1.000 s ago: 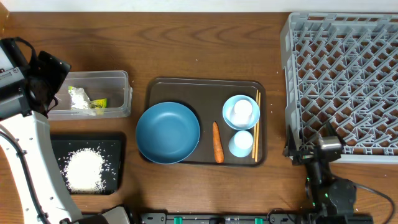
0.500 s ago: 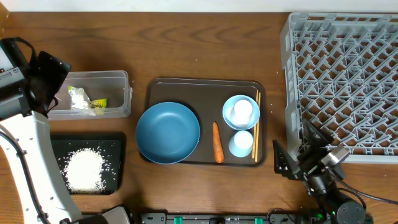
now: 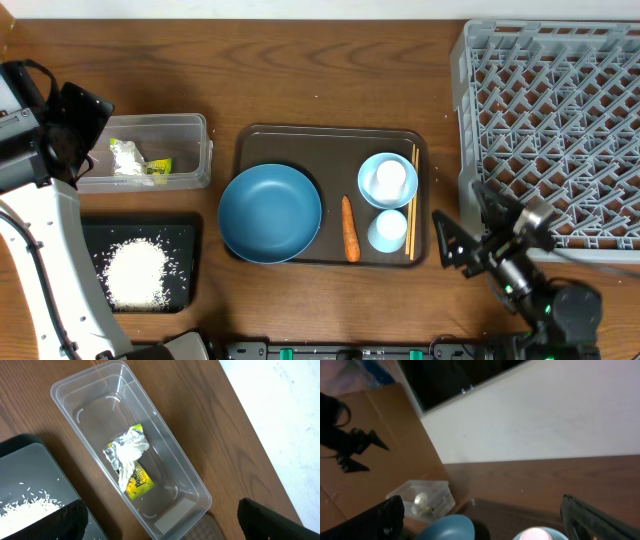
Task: Sort waste into correct bins and load items into the dishwasher rack
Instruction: 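Move the right gripper over the white cup on the brown tray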
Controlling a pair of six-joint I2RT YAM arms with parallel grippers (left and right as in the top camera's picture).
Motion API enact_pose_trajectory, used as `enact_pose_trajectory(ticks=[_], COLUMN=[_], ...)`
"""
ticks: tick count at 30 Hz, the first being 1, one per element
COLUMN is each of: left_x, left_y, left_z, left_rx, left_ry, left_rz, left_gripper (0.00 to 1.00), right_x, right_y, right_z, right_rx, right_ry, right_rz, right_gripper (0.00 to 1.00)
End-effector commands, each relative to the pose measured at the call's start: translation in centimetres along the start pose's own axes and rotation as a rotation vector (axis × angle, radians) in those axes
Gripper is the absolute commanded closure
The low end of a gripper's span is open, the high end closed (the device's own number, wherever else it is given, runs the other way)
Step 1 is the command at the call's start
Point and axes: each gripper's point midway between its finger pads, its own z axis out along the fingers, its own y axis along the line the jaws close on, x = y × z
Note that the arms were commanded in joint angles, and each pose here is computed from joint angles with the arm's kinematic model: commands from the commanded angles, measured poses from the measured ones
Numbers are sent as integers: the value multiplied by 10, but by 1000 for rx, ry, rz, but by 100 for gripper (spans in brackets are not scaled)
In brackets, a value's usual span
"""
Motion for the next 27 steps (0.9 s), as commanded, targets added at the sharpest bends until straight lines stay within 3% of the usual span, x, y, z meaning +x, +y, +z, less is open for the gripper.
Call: enact_pose_trajectory(ticks=[1, 9, 13, 23, 27], left_x=[0, 0, 0, 0, 0], left_y=[3, 3, 3, 3, 3], left_z=[1, 1, 1, 1, 1], left_rx=[-13, -13, -13, -13, -13], left_ry=[-3, -3, -3, -3, -3], left_rz=[-10, -10, -10, -10, -10], left_gripper=[2, 2, 2, 2, 2], right_x=[-23, -5, 14, 47, 69], right_y=[3, 1, -16, -17, -34], right_z=[16, 63, 78, 109, 106], right_rx=[20, 10, 166, 194, 292], right_ry=[63, 497, 739, 865, 936], right_rz=[-29, -5, 17, 114, 101], right_gripper=[1, 1, 1, 1, 1])
